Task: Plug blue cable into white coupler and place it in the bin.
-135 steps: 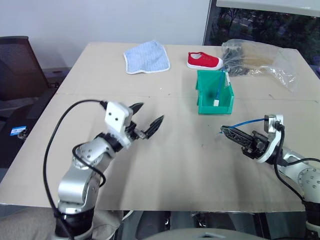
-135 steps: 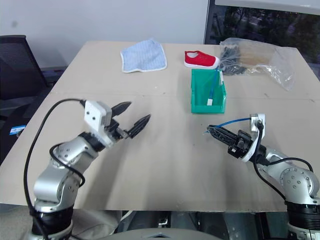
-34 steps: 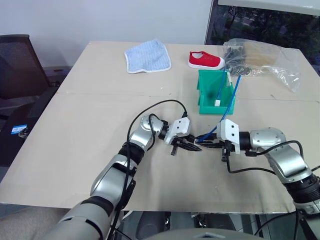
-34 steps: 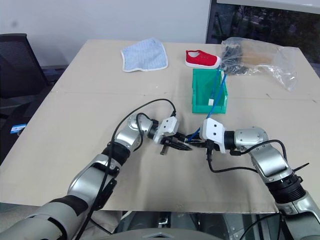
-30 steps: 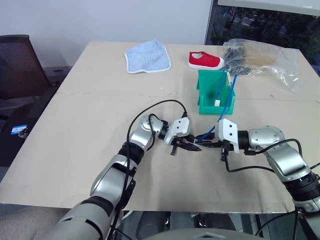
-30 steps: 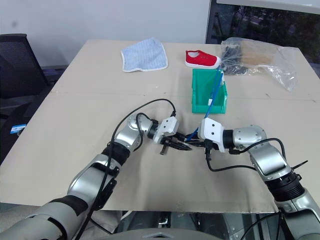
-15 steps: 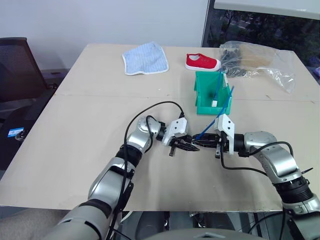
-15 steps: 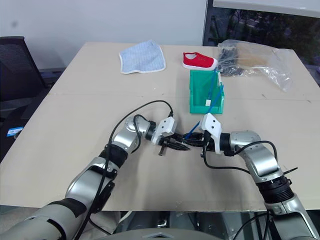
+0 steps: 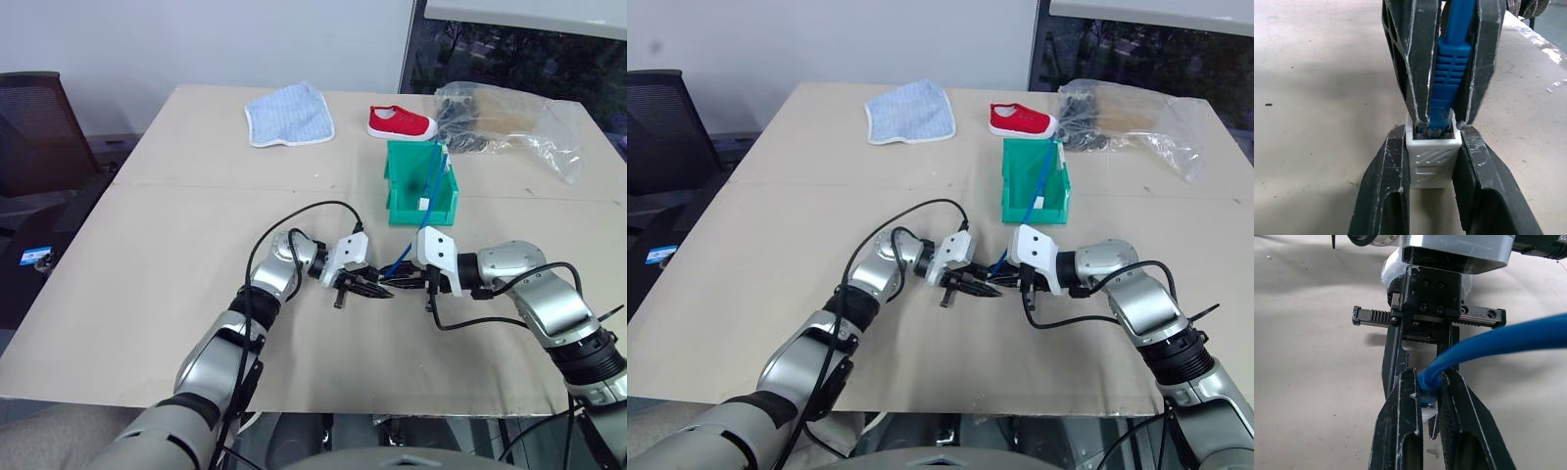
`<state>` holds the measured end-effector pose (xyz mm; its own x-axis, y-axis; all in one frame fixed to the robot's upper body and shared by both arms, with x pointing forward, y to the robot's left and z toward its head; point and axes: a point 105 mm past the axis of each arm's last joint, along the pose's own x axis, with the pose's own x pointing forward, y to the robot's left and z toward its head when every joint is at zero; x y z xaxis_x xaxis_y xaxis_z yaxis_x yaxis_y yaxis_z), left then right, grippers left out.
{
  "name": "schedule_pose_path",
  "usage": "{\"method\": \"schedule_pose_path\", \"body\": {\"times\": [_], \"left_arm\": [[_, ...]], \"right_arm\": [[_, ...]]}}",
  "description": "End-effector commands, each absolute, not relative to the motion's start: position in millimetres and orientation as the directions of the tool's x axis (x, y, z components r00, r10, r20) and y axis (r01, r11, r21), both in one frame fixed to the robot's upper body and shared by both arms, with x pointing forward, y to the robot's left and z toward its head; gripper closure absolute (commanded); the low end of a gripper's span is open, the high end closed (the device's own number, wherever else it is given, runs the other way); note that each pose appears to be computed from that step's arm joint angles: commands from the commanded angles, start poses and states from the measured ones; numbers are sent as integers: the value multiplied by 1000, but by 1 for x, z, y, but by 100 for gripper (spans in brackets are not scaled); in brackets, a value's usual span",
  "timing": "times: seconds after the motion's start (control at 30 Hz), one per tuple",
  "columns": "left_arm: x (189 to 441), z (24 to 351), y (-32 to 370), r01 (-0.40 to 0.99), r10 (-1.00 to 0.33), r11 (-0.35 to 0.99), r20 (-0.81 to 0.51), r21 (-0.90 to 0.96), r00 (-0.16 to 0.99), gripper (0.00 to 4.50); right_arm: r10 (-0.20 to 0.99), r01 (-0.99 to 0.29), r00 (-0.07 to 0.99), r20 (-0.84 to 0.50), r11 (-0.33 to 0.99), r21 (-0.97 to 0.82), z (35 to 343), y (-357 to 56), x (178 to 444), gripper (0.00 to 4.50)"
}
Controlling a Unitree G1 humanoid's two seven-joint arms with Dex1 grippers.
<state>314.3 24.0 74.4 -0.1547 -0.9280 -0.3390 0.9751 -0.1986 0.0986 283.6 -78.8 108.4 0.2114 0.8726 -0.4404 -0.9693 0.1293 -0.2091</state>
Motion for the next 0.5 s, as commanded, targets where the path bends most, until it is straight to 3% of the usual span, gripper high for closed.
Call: {"method": "schedule_pose_path", "body": {"times": [0.03, 0.27, 0.5], "left_arm": [[312, 87, 16, 965, -938, -218, -305, 146, -165, 393], [314, 85, 18, 968, -937, -204, -317, 148, -149, 393], [313, 85, 21, 972, -939, -186, -316, 142, -133, 393]], "right_arm": [[836, -990, 138, -531, 138, -41, 63, -80, 271, 450], [951, -981, 189, -246, 193, -5, 139, -74, 277, 450], [946, -982, 187, -266, 185, -34, 150, -77, 277, 450]]}}
